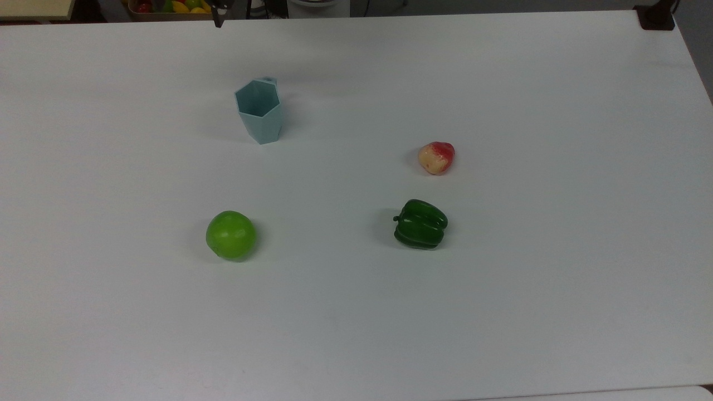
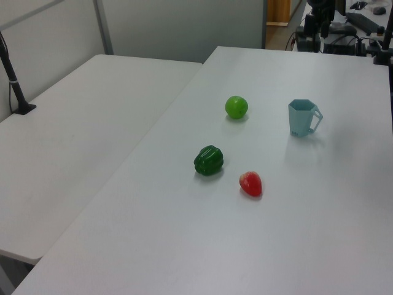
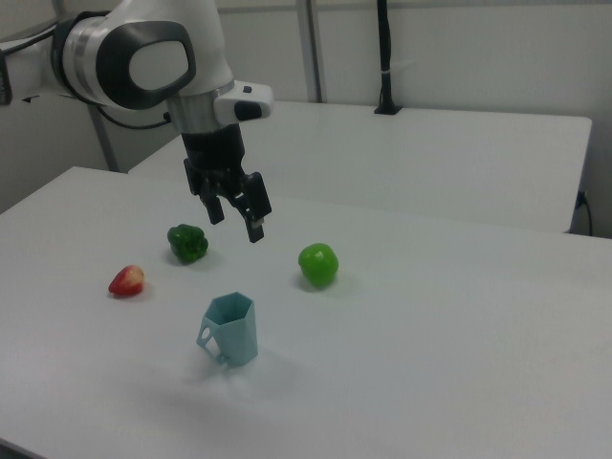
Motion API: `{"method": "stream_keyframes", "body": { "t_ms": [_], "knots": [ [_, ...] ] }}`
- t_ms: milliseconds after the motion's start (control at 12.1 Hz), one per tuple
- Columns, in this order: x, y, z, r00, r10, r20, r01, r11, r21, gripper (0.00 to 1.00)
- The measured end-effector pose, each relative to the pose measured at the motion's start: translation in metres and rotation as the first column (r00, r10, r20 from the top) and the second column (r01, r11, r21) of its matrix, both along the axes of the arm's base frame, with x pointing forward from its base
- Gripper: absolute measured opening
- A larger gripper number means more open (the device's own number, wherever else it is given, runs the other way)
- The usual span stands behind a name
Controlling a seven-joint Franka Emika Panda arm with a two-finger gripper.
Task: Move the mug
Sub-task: 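Move the open gripper over the light blue mug and lower it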
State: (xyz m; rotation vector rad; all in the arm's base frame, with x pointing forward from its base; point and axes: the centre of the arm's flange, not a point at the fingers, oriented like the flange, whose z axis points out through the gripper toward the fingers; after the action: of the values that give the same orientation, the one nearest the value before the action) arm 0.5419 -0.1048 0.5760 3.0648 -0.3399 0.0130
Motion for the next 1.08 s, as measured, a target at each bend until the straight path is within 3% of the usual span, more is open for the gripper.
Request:
{"method": "stream_keyframes", "body": {
  "t_ms": [663,829,1077],
  "knots": [
    [-0.012,0.002,0.013,1.0,0.001,0.02,-0.001,1.0,-0.001,1.0],
    [-0.024,0.016,-0.003,1.0,0.028,-0.006,-0.028,1.0,0.006,1.0],
    [-0.045,0.042,-0.042,0.997,0.08,0.023,-0.081,0.997,0.006,1.0]
  ]
}}
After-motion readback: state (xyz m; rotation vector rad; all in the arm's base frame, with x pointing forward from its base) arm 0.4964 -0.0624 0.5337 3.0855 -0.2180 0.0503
